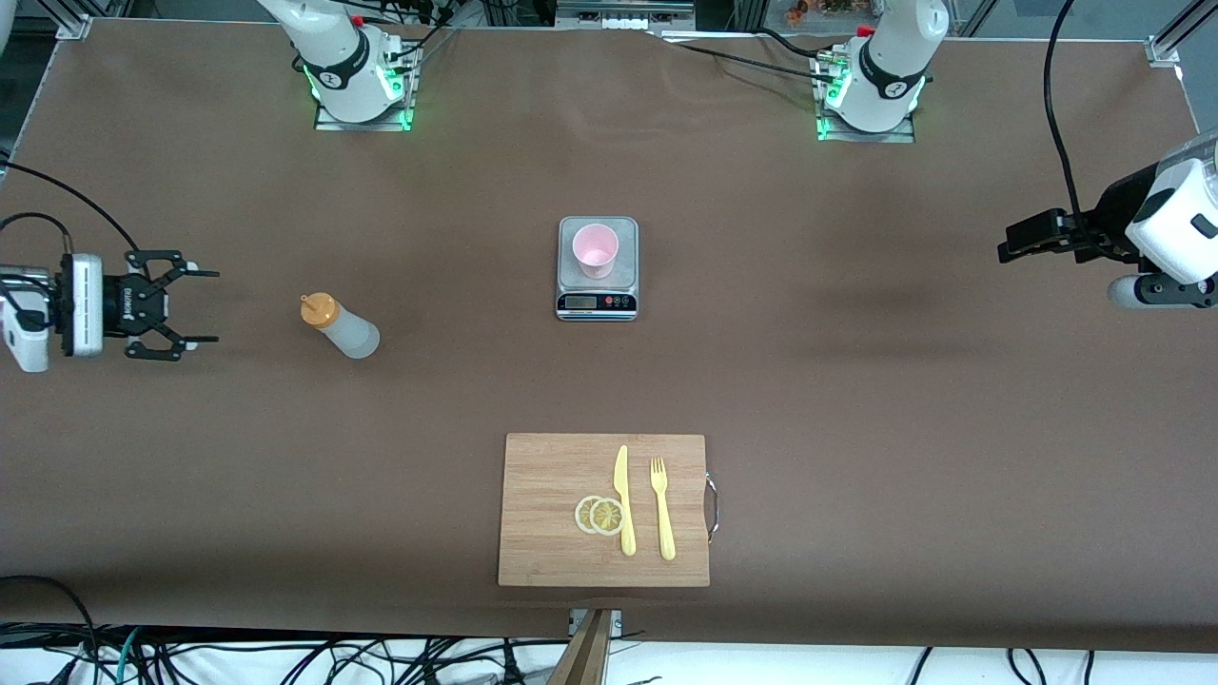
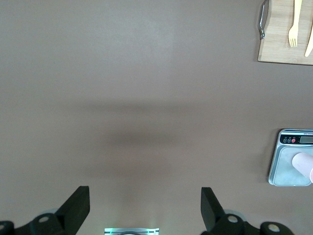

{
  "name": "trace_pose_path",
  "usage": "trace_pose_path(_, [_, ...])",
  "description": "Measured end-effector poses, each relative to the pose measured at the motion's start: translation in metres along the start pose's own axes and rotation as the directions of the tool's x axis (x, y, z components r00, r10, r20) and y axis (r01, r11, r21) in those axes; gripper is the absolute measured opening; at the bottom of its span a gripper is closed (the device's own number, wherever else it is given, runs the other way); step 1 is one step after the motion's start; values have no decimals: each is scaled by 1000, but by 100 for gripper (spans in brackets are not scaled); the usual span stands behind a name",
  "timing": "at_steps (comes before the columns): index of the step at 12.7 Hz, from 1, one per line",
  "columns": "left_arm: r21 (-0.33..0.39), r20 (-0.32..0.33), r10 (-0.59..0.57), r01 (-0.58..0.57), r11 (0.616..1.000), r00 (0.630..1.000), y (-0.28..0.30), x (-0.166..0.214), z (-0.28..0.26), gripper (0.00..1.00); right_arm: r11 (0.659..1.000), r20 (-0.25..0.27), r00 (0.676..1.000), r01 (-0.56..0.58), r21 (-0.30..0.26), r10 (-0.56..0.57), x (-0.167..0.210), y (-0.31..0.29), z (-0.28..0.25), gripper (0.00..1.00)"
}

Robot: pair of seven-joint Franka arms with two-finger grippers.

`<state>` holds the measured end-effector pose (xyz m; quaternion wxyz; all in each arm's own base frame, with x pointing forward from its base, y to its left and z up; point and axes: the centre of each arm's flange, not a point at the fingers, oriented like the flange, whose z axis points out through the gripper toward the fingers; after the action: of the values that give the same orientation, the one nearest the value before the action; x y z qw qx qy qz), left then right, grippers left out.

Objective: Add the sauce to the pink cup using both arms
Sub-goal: 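Reach the right gripper to the white squeeze bottle and grasp it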

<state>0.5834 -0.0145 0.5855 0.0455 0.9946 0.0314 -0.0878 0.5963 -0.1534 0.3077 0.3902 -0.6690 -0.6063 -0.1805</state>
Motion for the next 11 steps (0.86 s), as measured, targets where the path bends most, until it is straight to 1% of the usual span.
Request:
trace_pose_path(1, [0,1,2,-2,1000,1000,-1,0,1,100,998,-46,997,62,5,-62,-15,7,16,100])
trace_pose_path(3, [0,3,1,-1,1000,1000,-2,1,1,100,990,-141,980,144,2,-142,-42,21,49,100])
trace_pose_path(4, [0,2,1,-1,1000,1000,-2,1,1,100,984,-196,965,179,-1,-175,-53,26,66,100])
trace_pose_path(6, [0,2,1,-1,1000,1000,-2,1,1,100,973,-318,921,232,-14,-224,-74,32,101,100])
trace_pose_path(7, [0,2,1,-1,1000,1000,-2,1,1,100,965,-360,898,261,-22,-251,-83,34,116,100])
trace_pose_path(9, [0,2,1,-1,1000,1000,-2,1,1,100,953,-406,868,304,-21,-286,-94,33,133,100])
trace_pose_path(11, [0,2,1,-1,1000,1000,-2,1,1,100,943,-450,838,330,-35,-310,-101,34,148,100])
